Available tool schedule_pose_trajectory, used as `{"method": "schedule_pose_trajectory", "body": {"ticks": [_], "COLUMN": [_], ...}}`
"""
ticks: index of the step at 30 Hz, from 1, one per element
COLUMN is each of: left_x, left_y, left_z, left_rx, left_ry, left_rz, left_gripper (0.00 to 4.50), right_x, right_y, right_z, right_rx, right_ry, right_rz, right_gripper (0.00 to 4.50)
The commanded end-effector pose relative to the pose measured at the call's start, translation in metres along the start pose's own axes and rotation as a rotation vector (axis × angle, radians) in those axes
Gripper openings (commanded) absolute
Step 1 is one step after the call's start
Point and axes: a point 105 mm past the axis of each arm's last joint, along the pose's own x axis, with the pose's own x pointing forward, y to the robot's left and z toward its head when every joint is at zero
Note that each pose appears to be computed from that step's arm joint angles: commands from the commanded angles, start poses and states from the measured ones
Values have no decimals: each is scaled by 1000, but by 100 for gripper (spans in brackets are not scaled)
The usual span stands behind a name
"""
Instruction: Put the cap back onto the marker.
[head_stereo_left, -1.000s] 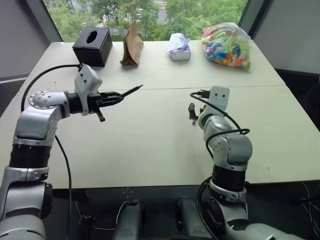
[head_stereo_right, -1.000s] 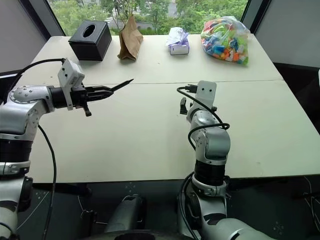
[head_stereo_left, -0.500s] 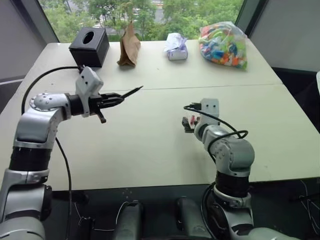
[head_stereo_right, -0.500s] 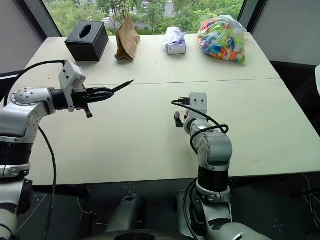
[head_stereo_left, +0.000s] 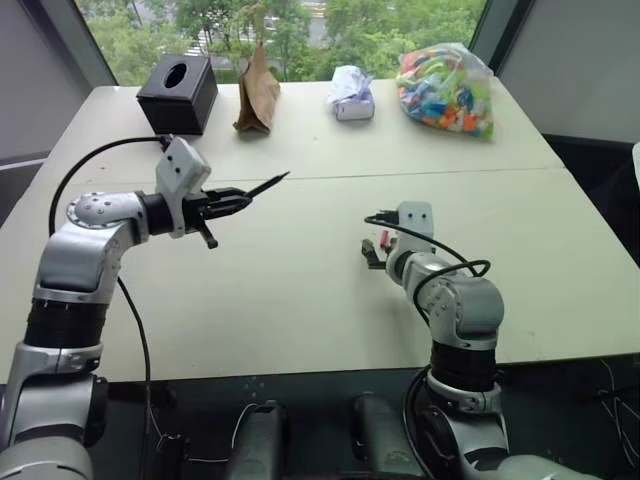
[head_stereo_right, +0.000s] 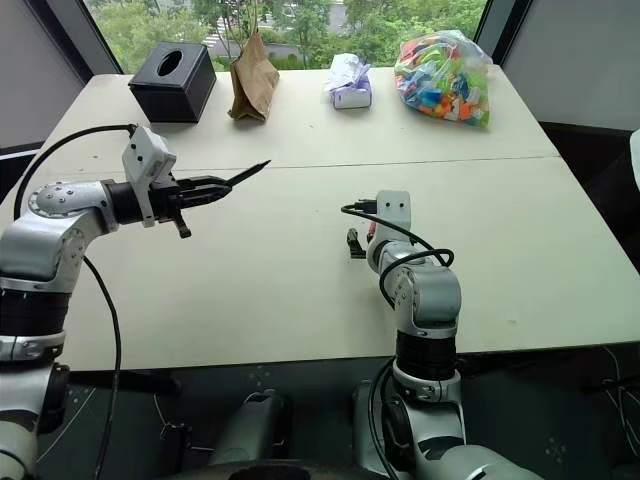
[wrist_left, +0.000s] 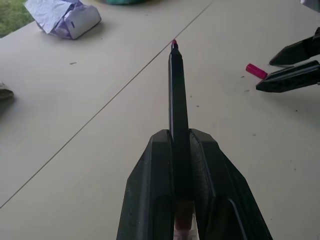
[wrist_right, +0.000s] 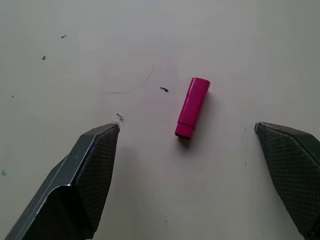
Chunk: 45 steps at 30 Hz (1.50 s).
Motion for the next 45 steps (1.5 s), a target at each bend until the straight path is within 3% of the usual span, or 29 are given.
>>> {"method": "schedule_pose_trajectory", "body": {"ticks": [1,7,8,10,17,23,27,35,38,45], "left_x": [-9,-13,-14,-15,-15,-14,-10,15,20,30], "left_y": [3,2,2,2,3,2,-3,-52,-62,-56], "left_z": [15,14,14,14,15,14,9,-1,-1,1], "left_rx": [35,32,32,32,34,31,24,35,90,236], "left_ry": [-47,-46,-46,-46,-48,-44,-41,-101,-118,-105], "left_rz": [30,45,47,49,55,47,10,-264,-351,-411], "left_gripper": [4,4,1,0,0,0,0,0,0,0], "right_x": [3,10,11,12,11,10,1,-50,-70,-83], "right_y": [6,7,8,8,11,6,11,13,18,14], "right_z": [9,9,8,8,4,-1,8,75,77,72], "right_rx": [-29,-37,-39,-43,-50,-67,-160,-705,-886,-1160], "right_ry": [-42,-48,-49,-50,-43,-29,-74,-383,-385,-282], "right_rz": [12,10,9,12,24,40,164,553,719,874], "right_gripper": [450,450,424,355,2,2,2,2,2,2]}}
